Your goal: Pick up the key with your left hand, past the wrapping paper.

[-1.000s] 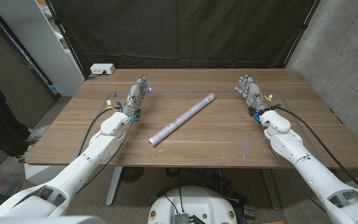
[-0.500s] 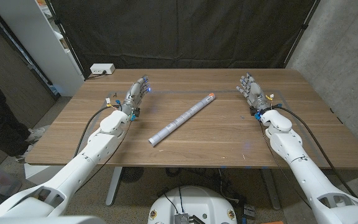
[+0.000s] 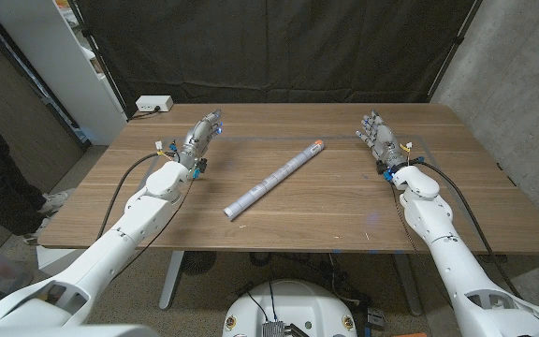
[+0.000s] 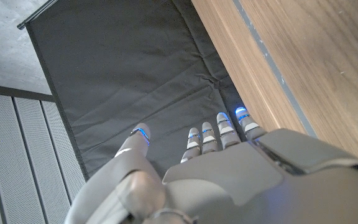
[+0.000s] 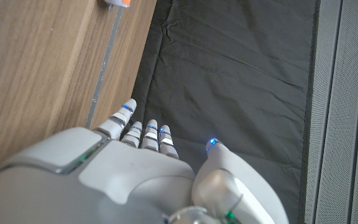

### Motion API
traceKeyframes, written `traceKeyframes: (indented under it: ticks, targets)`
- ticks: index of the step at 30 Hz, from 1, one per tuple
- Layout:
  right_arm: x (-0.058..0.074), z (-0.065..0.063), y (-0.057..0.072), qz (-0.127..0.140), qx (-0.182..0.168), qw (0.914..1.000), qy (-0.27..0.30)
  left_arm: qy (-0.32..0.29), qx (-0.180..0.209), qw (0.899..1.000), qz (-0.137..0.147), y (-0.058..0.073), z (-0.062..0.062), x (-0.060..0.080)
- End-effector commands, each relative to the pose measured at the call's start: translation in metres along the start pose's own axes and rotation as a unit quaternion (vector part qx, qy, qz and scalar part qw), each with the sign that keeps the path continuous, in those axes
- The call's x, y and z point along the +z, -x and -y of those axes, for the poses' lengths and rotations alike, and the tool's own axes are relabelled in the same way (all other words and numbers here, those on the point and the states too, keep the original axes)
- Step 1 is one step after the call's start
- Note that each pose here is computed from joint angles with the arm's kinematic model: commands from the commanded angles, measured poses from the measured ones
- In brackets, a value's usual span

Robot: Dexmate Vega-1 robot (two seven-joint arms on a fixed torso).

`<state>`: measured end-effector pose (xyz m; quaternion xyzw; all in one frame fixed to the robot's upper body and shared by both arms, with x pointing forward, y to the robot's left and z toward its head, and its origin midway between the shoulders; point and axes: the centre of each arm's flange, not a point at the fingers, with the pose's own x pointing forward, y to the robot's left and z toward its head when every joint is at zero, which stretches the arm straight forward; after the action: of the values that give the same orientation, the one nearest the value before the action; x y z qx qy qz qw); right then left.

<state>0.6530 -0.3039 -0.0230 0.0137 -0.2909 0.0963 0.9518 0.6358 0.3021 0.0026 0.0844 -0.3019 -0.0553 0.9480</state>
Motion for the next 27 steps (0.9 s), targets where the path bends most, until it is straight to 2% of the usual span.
traceKeyframes:
  ticks: [1,13,27]
  targets:
    - [0.001,-0.001,-0.001,0.004,0.003,1.0000,-0.001,-0.042,0.007,0.999,0.007,0.001,-0.009,0.016]
    - [0.005,-0.002,-0.003,0.010,0.010,0.9999,0.001,-0.086,0.009,0.996,0.012,0.004,-0.019,0.032]
    - [0.010,-0.005,-0.003,0.018,0.015,0.9997,0.002,-0.164,0.006,0.986,0.019,0.005,-0.030,0.054]
